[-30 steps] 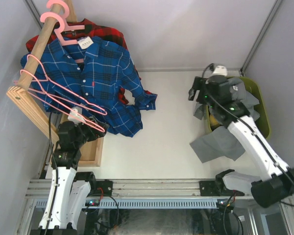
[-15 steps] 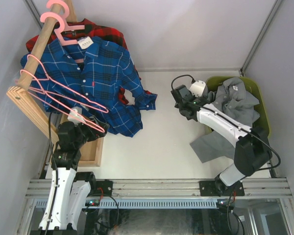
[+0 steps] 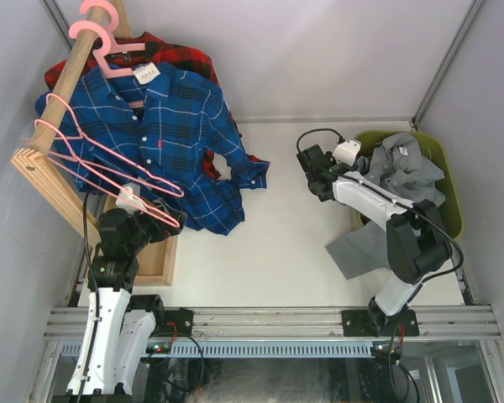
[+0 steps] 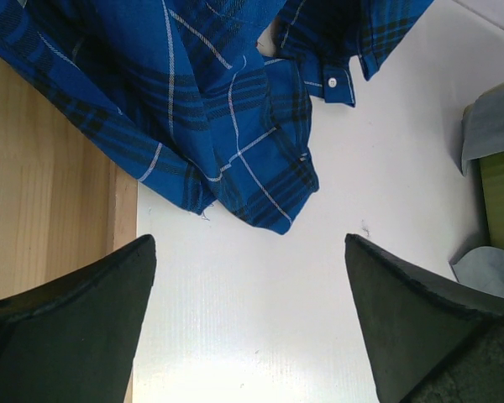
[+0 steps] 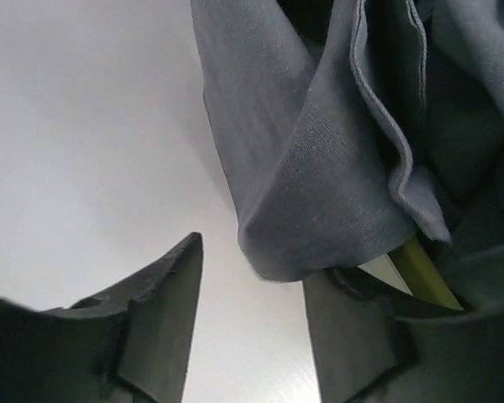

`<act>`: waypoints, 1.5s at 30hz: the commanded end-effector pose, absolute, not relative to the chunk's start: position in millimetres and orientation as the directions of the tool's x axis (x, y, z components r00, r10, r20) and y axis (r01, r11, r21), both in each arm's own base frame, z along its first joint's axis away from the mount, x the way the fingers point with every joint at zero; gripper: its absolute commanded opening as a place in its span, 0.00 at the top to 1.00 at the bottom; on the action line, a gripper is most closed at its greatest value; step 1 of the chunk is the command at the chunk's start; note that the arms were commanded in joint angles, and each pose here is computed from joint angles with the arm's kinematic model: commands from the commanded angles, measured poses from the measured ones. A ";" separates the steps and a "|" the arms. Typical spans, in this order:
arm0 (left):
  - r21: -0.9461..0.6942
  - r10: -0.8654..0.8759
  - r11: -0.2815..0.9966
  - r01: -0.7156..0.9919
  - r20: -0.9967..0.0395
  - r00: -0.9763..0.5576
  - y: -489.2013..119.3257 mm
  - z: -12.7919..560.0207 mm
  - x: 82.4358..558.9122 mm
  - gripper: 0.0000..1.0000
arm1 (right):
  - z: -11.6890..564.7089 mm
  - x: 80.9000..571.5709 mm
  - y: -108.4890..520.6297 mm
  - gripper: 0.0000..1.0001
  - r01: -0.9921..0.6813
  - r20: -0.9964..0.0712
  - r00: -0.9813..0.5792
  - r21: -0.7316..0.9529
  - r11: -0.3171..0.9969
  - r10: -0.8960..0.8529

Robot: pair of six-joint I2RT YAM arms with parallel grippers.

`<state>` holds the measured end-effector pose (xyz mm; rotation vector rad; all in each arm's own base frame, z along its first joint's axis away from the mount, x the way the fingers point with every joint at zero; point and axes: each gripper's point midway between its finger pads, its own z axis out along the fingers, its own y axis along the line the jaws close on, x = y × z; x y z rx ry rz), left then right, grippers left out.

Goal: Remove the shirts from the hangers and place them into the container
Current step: Place the shirt in the bin.

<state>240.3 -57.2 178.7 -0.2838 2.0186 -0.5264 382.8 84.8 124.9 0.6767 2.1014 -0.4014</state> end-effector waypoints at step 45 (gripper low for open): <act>-0.477 -0.391 0.877 0.064 -0.783 -0.483 -62.9 181.1 243.0 0.04 | 214.5 373.3 -50.0 0.58 0.566 -0.845 -0.383 0.105 0.817 0.373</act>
